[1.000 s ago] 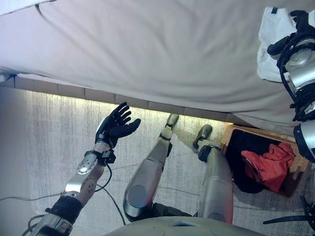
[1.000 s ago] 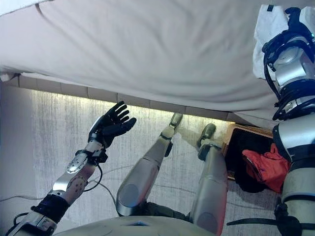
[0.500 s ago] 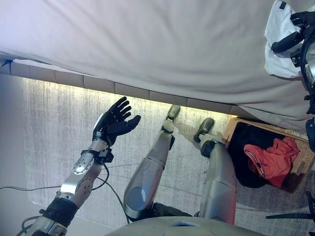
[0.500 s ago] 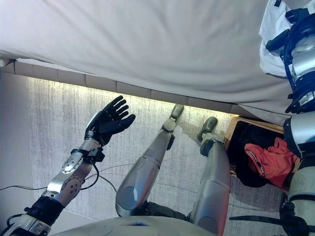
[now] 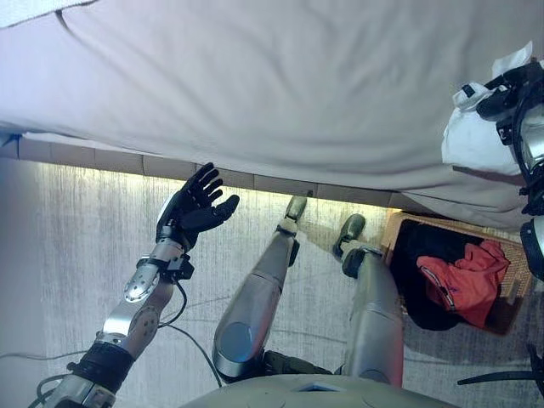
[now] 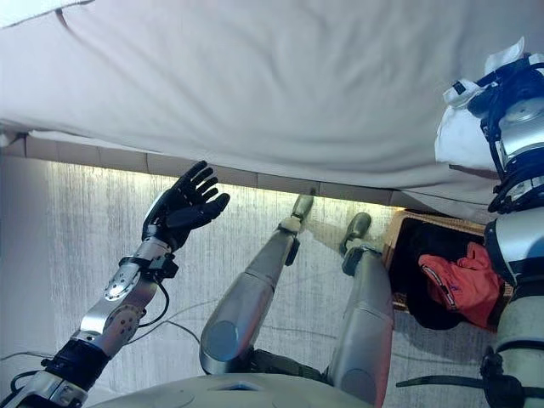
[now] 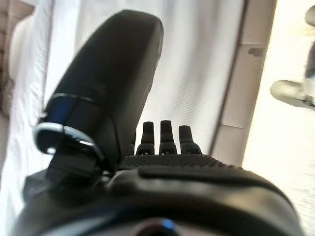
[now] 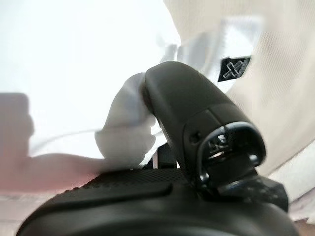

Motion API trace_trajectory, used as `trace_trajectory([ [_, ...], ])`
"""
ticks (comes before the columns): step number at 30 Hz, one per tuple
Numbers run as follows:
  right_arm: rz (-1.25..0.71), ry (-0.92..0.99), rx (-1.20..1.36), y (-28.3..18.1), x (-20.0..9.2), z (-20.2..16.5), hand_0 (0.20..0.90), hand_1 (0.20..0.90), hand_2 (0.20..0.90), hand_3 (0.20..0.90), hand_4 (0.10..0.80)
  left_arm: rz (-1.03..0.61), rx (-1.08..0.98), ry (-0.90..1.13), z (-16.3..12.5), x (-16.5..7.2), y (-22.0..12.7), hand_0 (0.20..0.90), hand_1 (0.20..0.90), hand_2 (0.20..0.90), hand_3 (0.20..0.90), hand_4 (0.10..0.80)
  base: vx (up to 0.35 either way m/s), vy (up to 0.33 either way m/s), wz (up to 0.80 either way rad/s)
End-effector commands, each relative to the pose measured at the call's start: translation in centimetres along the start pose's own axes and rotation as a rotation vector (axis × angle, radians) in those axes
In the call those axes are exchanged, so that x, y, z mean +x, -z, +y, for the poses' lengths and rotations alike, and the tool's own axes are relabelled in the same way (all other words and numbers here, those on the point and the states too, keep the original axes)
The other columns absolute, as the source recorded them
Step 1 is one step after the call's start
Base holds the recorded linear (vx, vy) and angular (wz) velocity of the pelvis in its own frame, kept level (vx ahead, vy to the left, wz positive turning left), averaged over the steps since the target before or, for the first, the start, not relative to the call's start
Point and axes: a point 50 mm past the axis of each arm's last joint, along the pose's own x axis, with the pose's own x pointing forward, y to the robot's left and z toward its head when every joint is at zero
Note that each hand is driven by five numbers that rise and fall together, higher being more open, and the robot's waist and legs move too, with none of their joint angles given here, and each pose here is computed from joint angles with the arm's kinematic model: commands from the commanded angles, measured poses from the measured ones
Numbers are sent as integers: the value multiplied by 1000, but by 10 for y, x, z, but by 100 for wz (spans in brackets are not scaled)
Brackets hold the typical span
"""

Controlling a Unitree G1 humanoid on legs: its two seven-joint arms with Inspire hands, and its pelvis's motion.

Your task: Pick up the clothes from the bed and place them into the basket

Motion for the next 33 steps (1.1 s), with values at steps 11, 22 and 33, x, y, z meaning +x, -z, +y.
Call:
trace_trajectory([
  [11, -249, 171, 41, 6, -15, -58, 300, 300, 300, 200, 100, -79, 10, -70, 11, 1, -4, 900, 900, 900, 900, 800, 58, 136, -27],
  [22, -286, 37, 98, 53, -36, -22, 300, 300, 300, 200, 100, 60, 70, -97, 23, -6, 28, 900, 900, 900, 900, 800, 164, 85, -33],
  [33, -269, 13, 108, 83, -54, -13, 300, 300, 300, 200, 100, 50, 52, -69, 19, 7, 35, 900, 900, 900, 900, 800, -16, 2, -27],
])
